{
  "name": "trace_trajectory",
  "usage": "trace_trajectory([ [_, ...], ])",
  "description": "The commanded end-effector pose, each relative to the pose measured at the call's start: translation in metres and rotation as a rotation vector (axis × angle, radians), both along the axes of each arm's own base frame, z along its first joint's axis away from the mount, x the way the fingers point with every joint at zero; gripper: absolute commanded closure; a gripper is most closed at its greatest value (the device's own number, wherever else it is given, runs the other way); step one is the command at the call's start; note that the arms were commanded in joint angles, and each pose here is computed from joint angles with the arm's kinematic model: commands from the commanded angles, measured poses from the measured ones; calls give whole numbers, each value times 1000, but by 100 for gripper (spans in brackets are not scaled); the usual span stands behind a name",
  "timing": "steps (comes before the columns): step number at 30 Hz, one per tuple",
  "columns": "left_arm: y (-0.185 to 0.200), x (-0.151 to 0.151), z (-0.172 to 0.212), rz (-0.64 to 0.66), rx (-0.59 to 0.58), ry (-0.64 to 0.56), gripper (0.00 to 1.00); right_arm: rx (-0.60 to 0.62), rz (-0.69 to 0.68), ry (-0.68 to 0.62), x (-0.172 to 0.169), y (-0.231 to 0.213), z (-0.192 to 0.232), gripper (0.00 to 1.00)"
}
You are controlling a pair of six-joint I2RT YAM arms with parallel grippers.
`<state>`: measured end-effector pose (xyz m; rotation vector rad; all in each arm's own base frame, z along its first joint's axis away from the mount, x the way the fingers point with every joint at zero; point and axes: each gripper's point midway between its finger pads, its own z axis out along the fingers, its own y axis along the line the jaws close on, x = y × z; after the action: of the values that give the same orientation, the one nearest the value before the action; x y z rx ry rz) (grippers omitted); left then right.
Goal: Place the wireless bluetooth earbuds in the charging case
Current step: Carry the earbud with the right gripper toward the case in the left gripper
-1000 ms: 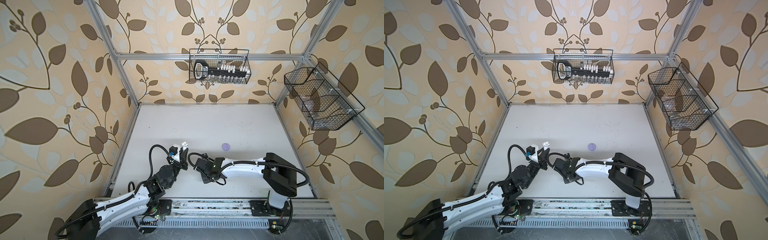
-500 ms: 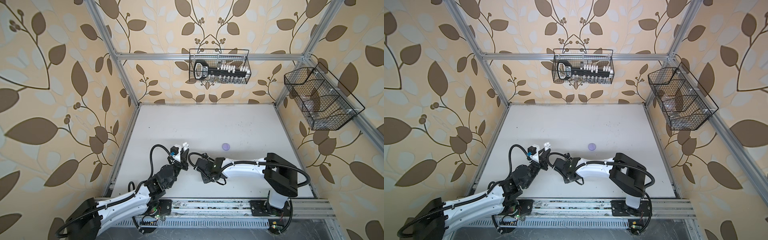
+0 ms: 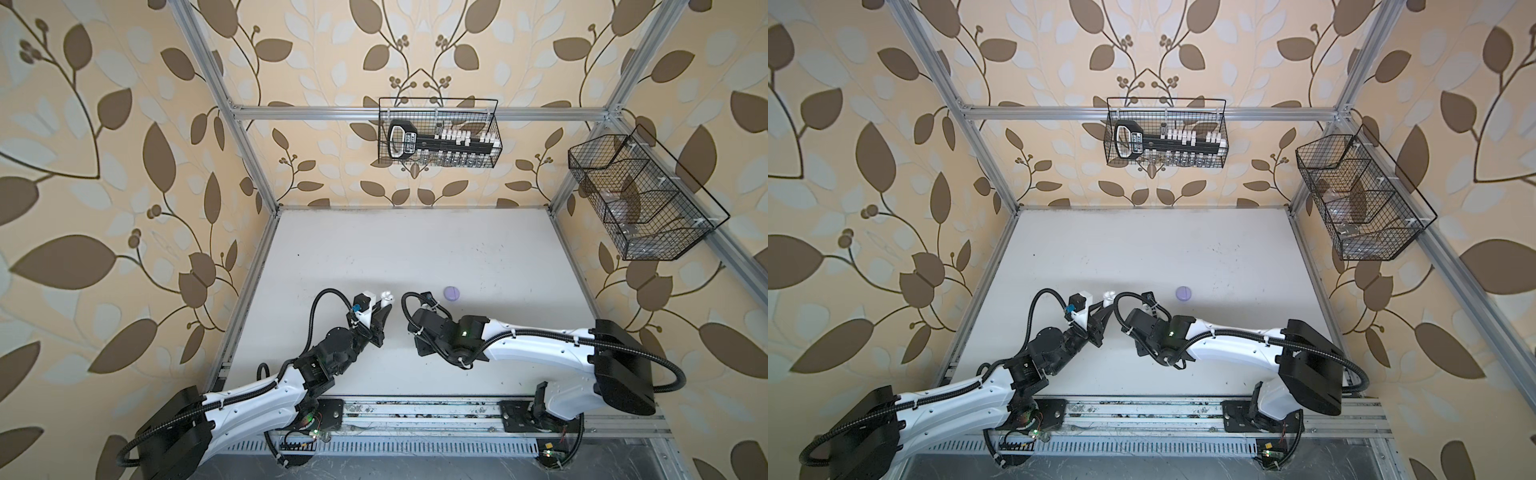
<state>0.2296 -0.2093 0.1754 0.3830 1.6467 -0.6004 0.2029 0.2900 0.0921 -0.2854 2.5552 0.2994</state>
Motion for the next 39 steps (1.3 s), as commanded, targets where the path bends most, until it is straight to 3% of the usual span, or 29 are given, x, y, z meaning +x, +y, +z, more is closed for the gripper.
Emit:
trace_trajectory([
  [1,-24,-12,35,-145,-87,-81,100,42,-14,-80,8,-4,17,86],
  [17,-73,-46,33,-477,-131,-46,100,343,-39,-227,15,-20,83,85],
  [28,-84,-53,33,-571,-171,-17,100,453,-19,-324,3,-24,120,84],
  [39,-89,-55,37,-618,-244,7,100,556,15,-367,-6,-16,118,83],
])
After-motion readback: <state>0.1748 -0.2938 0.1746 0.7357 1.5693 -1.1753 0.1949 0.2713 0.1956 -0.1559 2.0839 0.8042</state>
